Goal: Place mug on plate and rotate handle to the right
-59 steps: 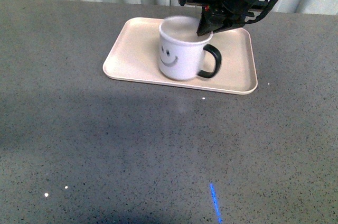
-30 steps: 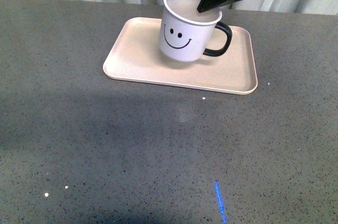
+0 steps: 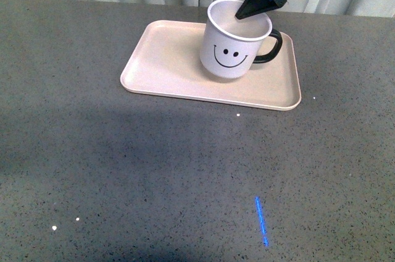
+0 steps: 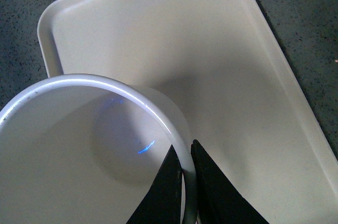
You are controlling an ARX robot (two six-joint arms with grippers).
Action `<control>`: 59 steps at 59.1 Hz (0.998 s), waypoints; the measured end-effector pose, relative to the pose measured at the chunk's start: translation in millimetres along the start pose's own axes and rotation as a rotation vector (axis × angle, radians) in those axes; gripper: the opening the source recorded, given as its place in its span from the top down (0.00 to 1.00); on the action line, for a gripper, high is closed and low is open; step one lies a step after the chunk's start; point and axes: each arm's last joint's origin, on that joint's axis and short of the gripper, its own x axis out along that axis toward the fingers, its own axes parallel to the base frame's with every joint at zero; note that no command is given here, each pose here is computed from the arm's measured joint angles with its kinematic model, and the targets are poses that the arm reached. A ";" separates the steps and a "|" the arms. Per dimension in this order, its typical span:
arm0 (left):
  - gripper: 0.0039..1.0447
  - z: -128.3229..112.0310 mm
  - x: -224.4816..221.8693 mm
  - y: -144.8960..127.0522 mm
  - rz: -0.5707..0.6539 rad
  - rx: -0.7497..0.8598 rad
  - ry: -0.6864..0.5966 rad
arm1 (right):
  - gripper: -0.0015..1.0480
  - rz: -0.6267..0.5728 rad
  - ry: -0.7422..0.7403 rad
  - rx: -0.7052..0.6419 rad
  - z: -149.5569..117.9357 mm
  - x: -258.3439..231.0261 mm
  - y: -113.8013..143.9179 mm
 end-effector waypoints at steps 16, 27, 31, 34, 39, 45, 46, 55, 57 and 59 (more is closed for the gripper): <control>0.09 0.0 0.0 0.0 0.000 0.000 0.000 | 0.98 0.016 0.019 -0.058 -1.9 6.8 2.2; 0.09 0.0 0.0 0.0 0.000 0.000 0.000 | 0.98 0.016 0.023 -0.081 -2.9 8.2 1.9; 0.09 0.0 0.0 0.0 0.000 0.000 0.000 | 0.98 0.017 0.023 -0.087 -3.2 8.4 1.8; 0.09 0.0 0.0 0.0 0.000 0.000 0.000 | 0.98 0.018 0.025 -0.092 -3.5 8.4 2.0; 0.09 0.0 0.0 0.0 0.000 0.000 0.000 | 0.98 0.022 0.030 -0.105 -4.6 9.6 2.4; 0.09 0.0 0.0 0.0 0.000 0.000 0.000 | 0.98 0.026 0.042 -0.108 -7.4 12.9 2.2; 0.09 0.0 0.0 0.0 0.000 0.000 0.000 | 0.98 0.027 0.043 -0.109 -7.8 13.3 2.2; 0.09 0.0 0.0 0.0 0.000 0.000 0.000 | 0.98 0.039 0.057 -0.108 -12.3 19.0 2.0; 0.09 0.0 0.0 0.0 0.000 0.000 0.000 | 0.98 0.039 0.058 -0.107 -12.5 19.2 2.0; 0.09 0.0 0.0 0.0 0.000 0.000 0.000 | 0.98 0.039 0.058 -0.109 -12.4 19.4 2.1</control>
